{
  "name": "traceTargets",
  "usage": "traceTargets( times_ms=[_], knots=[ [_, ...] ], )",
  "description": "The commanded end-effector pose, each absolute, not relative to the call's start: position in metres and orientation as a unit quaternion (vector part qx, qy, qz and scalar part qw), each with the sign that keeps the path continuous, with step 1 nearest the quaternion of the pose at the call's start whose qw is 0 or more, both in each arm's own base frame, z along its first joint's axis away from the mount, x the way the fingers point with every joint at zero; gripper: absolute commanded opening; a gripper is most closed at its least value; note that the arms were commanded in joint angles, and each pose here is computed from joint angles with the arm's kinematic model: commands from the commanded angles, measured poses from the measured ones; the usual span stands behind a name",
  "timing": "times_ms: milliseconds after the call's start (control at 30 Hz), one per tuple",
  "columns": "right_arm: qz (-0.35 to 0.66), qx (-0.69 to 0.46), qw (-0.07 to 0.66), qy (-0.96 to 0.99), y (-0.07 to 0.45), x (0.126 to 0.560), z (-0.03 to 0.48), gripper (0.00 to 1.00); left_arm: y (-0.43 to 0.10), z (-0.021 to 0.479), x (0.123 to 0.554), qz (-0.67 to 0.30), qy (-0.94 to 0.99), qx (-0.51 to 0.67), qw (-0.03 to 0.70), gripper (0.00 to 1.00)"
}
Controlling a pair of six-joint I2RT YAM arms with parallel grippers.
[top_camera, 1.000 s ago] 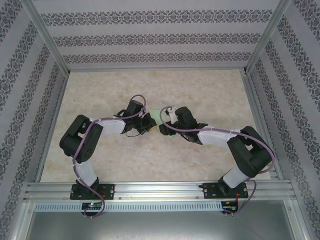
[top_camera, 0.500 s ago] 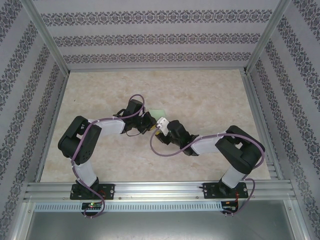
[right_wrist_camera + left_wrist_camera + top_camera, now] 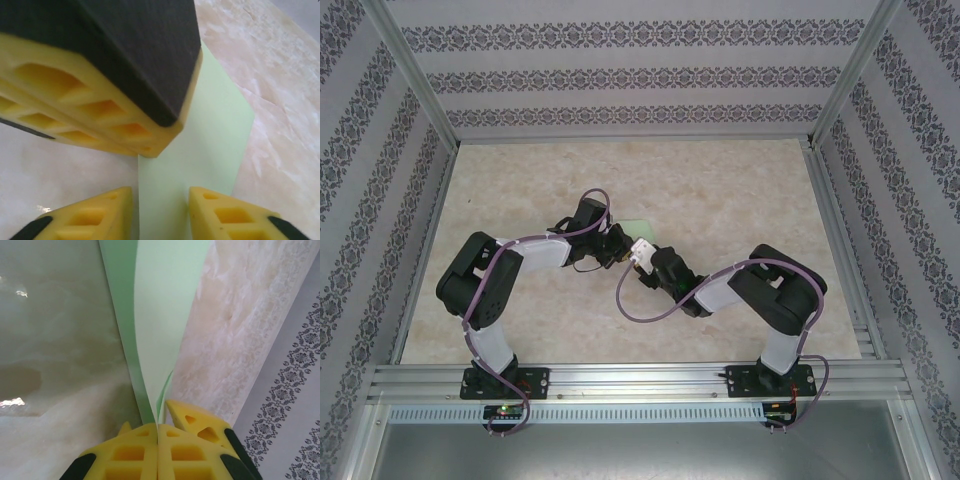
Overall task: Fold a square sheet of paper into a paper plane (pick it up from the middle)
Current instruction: Fold the wing for the fifth time at the center of the table.
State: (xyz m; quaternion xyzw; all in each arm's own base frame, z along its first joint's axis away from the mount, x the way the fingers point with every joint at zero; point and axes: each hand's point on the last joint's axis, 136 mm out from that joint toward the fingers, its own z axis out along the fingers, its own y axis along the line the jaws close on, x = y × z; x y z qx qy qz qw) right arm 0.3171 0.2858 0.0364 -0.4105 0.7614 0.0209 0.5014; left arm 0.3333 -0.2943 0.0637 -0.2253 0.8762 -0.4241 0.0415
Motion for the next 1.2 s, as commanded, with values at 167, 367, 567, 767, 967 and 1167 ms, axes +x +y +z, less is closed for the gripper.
traceTargets(
  times_ms=[167,367,567,767,967,1167],
  knots=[
    [0.039,-0.400,0.523,0.752,0.285,0.320,0.042,0.16,-0.297,0.086,0.331,-0.433,0.871,-0.227,0.043,0.12],
    [0.082,-0.391,0.513,0.760,0.285,0.316,0.043,0.11,-0.281,0.094,0.339,-0.429,0.870,-0.235,0.058,0.27],
    [0.156,-0.366,0.498,0.770,0.291,0.311,0.052,0.08,-0.252,0.105,0.350,-0.415,0.874,-0.238,0.086,0.43],
    [0.230,-0.322,0.467,0.790,0.294,0.307,0.057,0.06,-0.229,0.113,0.355,-0.402,0.878,-0.230,0.122,0.52],
    [0.308,-0.268,0.438,0.801,0.304,0.307,0.068,0.04,-0.234,0.116,0.351,-0.425,0.874,-0.184,0.149,0.54],
    [0.365,-0.220,0.401,0.811,0.313,0.309,0.072,0.01,-0.244,0.105,0.339,-0.445,0.871,-0.143,0.154,0.50]
  ],
)
